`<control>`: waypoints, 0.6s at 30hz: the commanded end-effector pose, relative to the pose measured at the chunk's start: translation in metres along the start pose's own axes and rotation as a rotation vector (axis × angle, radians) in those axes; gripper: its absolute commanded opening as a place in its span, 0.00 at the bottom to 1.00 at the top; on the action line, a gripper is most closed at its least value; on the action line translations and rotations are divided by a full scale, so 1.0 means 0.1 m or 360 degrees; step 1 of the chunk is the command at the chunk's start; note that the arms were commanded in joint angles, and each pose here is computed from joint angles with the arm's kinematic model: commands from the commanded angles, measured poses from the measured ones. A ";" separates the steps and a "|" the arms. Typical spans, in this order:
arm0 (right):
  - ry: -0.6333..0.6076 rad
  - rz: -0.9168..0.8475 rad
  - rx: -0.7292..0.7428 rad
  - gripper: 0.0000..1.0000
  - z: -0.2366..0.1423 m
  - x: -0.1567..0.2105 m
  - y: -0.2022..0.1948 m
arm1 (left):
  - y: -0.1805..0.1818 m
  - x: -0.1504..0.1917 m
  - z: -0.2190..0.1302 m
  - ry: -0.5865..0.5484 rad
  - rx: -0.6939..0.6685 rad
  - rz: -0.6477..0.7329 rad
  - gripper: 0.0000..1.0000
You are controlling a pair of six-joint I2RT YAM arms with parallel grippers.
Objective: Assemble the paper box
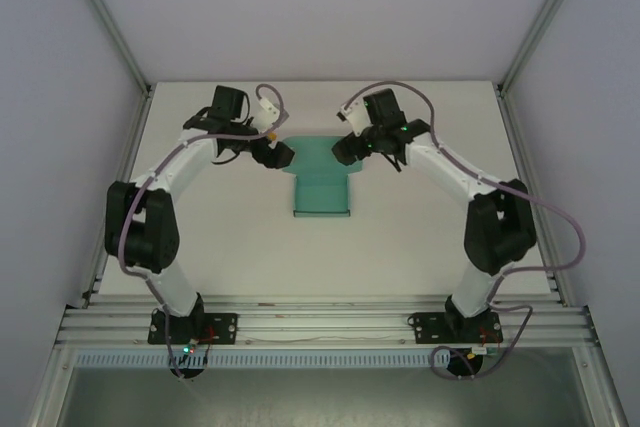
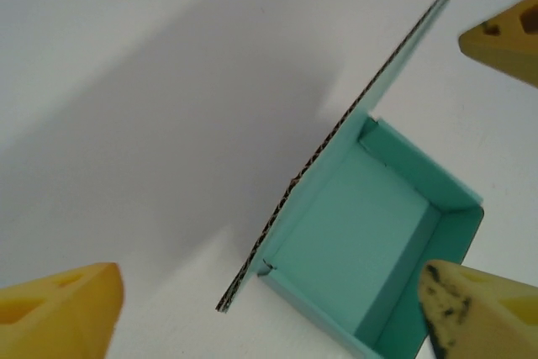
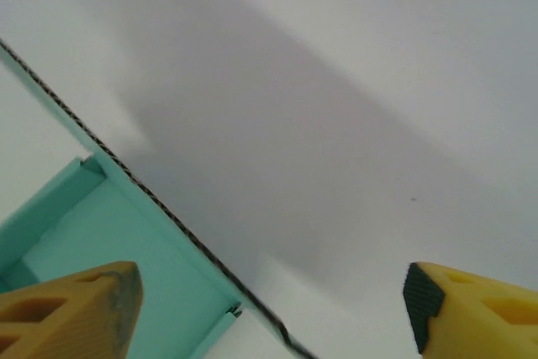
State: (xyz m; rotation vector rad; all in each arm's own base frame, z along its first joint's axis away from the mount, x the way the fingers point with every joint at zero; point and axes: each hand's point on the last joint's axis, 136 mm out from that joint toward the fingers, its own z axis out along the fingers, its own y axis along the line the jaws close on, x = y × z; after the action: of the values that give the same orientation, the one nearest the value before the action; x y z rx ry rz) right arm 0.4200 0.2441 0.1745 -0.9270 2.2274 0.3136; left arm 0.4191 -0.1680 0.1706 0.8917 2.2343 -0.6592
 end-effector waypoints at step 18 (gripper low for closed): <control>0.0366 -0.0080 -0.0068 0.29 0.08 0.41 -0.03 | -0.07 0.19 0.32 0.0376 0.0045 0.0157 0.17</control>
State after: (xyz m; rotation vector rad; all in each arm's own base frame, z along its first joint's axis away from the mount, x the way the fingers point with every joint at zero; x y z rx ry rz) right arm 0.4052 0.2305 0.1434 -1.0872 2.3685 0.2717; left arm 0.4155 -0.1855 0.1347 1.1298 2.3583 -0.6021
